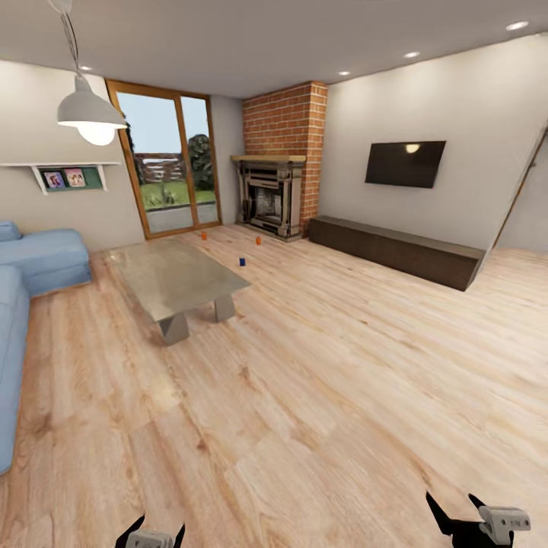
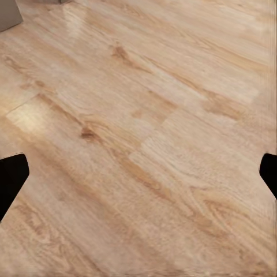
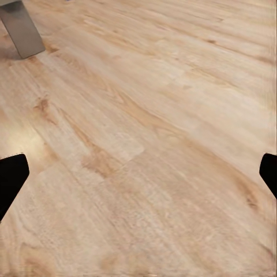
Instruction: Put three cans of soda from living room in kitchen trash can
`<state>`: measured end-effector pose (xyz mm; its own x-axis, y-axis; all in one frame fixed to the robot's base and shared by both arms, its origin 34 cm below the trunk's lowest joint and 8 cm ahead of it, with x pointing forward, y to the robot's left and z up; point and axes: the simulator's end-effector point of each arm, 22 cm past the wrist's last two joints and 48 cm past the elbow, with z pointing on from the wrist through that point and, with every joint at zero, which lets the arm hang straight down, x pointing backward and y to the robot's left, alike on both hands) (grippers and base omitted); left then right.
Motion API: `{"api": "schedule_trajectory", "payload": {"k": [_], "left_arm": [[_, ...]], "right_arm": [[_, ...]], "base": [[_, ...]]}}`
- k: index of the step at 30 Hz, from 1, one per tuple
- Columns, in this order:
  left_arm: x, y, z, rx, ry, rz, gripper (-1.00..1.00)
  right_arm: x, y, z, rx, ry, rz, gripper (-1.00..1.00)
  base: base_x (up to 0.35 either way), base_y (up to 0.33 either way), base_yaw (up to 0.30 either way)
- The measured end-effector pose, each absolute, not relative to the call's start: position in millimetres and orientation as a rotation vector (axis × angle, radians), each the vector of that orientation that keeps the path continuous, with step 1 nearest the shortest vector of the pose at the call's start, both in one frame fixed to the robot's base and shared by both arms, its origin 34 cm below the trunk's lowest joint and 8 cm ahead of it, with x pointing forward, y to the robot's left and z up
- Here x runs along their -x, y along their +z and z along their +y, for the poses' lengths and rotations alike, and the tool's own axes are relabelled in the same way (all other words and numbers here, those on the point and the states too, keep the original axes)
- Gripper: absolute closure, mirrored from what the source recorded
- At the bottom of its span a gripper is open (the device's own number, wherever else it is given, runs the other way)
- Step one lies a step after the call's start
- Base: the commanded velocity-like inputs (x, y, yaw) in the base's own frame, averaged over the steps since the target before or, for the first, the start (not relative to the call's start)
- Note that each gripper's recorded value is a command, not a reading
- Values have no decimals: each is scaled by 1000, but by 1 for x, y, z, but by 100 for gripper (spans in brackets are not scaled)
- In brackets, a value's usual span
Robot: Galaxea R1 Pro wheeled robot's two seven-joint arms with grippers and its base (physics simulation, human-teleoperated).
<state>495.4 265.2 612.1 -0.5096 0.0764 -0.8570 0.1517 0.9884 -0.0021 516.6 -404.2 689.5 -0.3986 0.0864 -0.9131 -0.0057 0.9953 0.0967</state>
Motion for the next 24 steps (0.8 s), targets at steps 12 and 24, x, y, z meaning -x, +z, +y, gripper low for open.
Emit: {"api": "schedule_trajectory", "payload": {"k": [12,24], "left_arm": [[-493,609,265,-159,-94,2115,-100],[-492,607,265,-161,-94,2118,-100]], "right_arm": [[-515,686,-404,-57,100,1989,-100],[-514,682,-404,-57,100,1998,-100]], "base": [[-198,93,-209],[-8,-157,-213]]}}
